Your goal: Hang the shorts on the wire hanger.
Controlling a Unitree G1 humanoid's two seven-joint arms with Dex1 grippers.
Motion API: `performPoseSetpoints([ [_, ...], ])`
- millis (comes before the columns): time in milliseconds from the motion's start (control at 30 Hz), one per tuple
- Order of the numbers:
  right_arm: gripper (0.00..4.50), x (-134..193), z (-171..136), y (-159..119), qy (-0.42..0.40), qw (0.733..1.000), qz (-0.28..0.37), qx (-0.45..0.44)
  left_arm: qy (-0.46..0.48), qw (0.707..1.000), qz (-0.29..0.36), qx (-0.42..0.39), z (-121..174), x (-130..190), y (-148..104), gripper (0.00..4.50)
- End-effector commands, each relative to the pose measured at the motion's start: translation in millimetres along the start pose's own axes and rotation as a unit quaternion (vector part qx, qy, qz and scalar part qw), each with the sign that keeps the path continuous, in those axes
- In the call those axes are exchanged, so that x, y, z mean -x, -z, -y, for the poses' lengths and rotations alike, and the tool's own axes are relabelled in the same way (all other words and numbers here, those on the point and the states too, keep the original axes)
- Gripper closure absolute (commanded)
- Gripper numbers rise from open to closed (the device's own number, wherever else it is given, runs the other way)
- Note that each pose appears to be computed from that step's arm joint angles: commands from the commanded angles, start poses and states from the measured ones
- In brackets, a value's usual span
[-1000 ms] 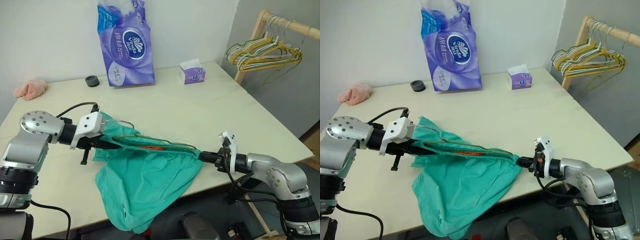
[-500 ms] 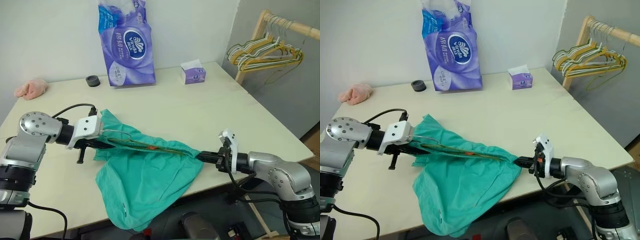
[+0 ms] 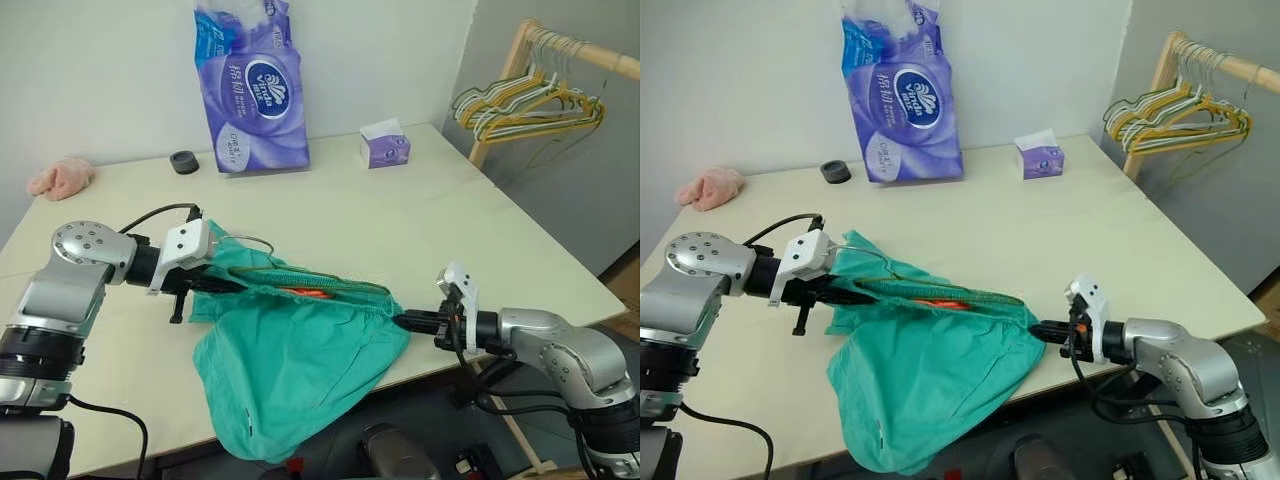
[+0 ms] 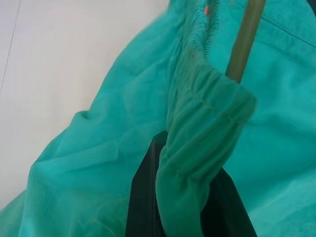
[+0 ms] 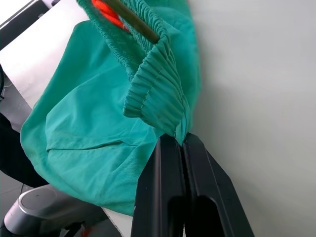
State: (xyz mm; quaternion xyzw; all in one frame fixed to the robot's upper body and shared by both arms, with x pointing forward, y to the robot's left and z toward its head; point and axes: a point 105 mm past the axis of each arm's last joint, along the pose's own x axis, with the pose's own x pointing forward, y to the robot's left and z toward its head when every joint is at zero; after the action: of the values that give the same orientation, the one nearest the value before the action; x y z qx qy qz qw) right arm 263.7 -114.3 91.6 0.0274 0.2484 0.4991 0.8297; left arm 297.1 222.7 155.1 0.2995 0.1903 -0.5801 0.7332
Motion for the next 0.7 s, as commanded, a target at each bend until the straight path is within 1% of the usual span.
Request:
performPoseSetpoints([
  [33, 4.49, 3, -1, -7, 0.002, 1.0, 0.007, 0.019, -0.021, 0.999, -0.025, -0.014, -3, 16, 3, 4.5],
  [167, 4.49, 4, -1, -11, 0.0, 1.0, 0.009, 0.021, -0.015, 0.999, -0.025, -0.016, -1, 15, 3, 4.5],
  [333, 4.49, 7, 1, -11, 0.002, 1.0, 0.014, 0.002, -0.018, 0.999, -0.024, -0.016, -2, 15, 3, 4.5],
  [533, 4.49, 13, -4, -16, -0.012, 1.0, 0.016, 0.005, -0.026, 0.998, -0.054, -0.026, -3, 17, 14, 4.5],
  [700, 4.49, 16, -7, -25, -0.018, 0.999, 0.011, 0.026, -0.037, 0.995, -0.087, -0.037, -7, 17, 27, 4.5],
])
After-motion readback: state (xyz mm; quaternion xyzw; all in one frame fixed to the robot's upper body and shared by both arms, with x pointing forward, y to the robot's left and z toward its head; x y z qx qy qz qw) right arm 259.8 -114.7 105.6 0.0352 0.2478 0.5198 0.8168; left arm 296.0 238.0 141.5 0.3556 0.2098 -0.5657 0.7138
